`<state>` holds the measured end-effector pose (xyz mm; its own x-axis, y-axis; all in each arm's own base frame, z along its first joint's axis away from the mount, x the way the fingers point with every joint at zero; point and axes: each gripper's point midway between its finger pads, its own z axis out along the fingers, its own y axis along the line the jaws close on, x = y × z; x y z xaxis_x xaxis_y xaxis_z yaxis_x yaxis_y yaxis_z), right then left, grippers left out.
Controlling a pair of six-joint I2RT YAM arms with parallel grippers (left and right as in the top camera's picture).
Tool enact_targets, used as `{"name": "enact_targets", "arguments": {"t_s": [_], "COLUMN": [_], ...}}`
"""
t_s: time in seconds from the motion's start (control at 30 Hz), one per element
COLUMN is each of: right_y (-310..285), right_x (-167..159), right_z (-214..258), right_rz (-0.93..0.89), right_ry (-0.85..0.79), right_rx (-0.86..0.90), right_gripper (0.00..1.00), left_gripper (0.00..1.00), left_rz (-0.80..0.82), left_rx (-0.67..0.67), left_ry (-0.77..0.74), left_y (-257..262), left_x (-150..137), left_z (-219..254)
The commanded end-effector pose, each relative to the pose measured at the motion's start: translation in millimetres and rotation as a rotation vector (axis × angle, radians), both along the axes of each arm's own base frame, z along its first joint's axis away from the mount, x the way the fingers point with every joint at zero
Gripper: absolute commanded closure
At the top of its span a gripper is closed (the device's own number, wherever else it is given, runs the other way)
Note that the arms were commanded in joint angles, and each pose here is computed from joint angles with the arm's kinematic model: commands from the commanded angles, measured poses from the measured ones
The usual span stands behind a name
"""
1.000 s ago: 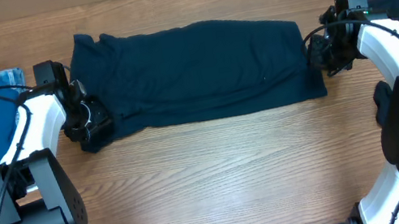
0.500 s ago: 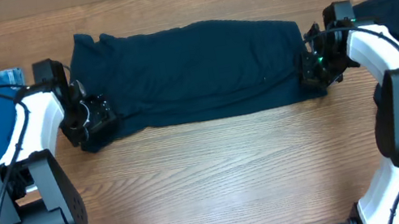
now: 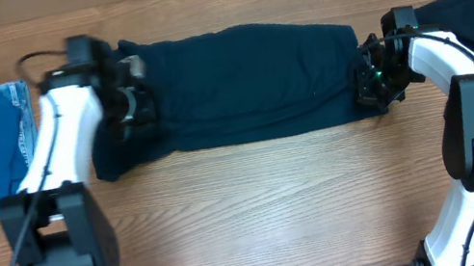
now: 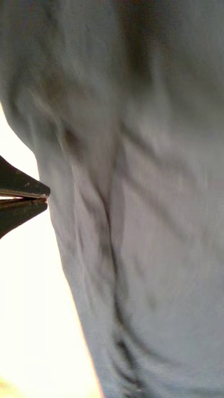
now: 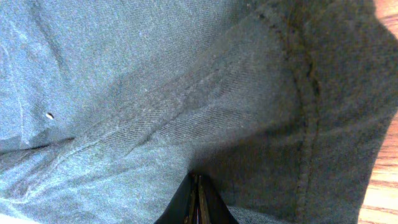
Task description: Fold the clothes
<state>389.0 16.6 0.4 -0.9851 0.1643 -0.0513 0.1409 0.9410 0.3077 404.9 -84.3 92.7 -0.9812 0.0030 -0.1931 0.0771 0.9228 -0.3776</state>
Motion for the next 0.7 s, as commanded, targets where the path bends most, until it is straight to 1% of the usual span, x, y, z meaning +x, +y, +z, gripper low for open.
{"name": "enact_targets", "arguments": {"t_s": [0.0, 0.07, 0.2, 0.3, 0.37, 0.43, 0.57, 0.67], "right_y": [-1, -1, -1, -1, -1, -1, -1, -1], "right_x": [-5, -5, -5, -5, -5, -5, -5, -5], "right_z": [-16, -16, -16, -16, -16, -16, -16, -16], "right_rz": [0.0, -0.001, -0.001, -0.001, -0.001, 0.0, 0.0, 0.0], "right_ry": [0.035, 0.036, 0.036, 0.037, 0.037, 0.037, 0.036, 0.037], "right_rx": [-0.007, -0.007, -0.008, -0.008, -0.008, -0.008, -0.008, -0.008], "right_gripper": [0.96, 0.96, 0.96, 0.96, 0.96, 0.96, 0.96, 0.96], "left_gripper": [0.96, 0.96, 0.96, 0.96, 0.96, 0.96, 0.96, 0.96], "left_rz": [-0.327, -0.511, -0.746, -0.808, -0.837, -0.867, -0.983, -1.026], "left_rx": [0.163, 0.272, 0.292, 0.287, 0.288, 0.291, 0.3, 0.312], "left_ry": [-0.183, -0.273, -0.364, -0.361, -0.328, -0.292, -0.241, -0.231], "left_y": [-46, -82, -141, -162, -169, -172, -179, -182], "left_x": [3, 0, -17, -27, -34, -40, -57, -59], "left_z": [13, 13, 10, -1, -15, -30, -53, -66]}}
